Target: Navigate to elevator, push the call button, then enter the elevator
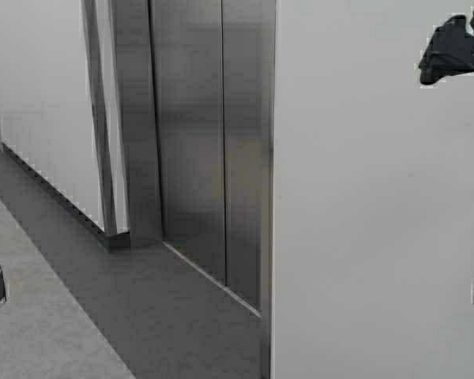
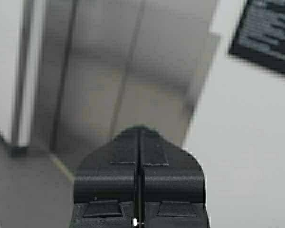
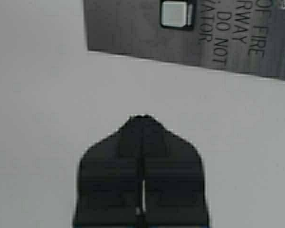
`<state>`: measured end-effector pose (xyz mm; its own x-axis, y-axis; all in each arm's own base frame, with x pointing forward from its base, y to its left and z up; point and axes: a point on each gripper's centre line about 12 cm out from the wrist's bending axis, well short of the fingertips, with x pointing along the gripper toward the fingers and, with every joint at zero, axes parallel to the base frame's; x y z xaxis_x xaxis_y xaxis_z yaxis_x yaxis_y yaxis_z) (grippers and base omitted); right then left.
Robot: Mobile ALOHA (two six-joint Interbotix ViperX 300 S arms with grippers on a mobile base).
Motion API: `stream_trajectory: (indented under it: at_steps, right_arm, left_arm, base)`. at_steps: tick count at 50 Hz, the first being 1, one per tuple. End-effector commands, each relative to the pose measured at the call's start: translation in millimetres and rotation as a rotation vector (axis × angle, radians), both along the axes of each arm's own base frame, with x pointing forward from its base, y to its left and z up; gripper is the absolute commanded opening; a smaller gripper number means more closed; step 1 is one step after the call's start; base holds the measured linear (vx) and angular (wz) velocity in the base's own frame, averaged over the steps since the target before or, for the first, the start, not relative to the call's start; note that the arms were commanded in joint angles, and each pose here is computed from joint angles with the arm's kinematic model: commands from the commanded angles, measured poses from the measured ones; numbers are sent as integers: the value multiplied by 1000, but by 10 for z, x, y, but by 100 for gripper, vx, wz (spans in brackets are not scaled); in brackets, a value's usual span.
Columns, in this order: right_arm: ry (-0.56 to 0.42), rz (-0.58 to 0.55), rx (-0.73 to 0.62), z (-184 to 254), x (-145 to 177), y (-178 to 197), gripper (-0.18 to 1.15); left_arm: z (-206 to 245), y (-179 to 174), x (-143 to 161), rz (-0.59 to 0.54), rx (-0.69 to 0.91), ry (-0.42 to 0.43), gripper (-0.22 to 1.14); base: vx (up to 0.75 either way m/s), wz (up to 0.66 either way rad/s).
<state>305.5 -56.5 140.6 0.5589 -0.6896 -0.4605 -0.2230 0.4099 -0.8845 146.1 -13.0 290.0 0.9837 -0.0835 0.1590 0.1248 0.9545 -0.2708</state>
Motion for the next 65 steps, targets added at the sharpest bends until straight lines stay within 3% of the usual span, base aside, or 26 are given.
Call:
stream_trajectory:
  at_steps: [1,36,65]
  right_arm:
    - [-61,27,-3,81,174,-87,6]
    - [-40,28,-84,-237,872,-541,6]
    - [-21,21,-102,-368,1043,-713,6]
  left_arm:
    - [75,-3,8,-1,-3,-15,2]
    - [58,-1,14,0,-1,-9,2]
    - [45,-3,14,0,5,-7,2]
  base:
    - [0,0]
    - [0,0]
    - [0,0]
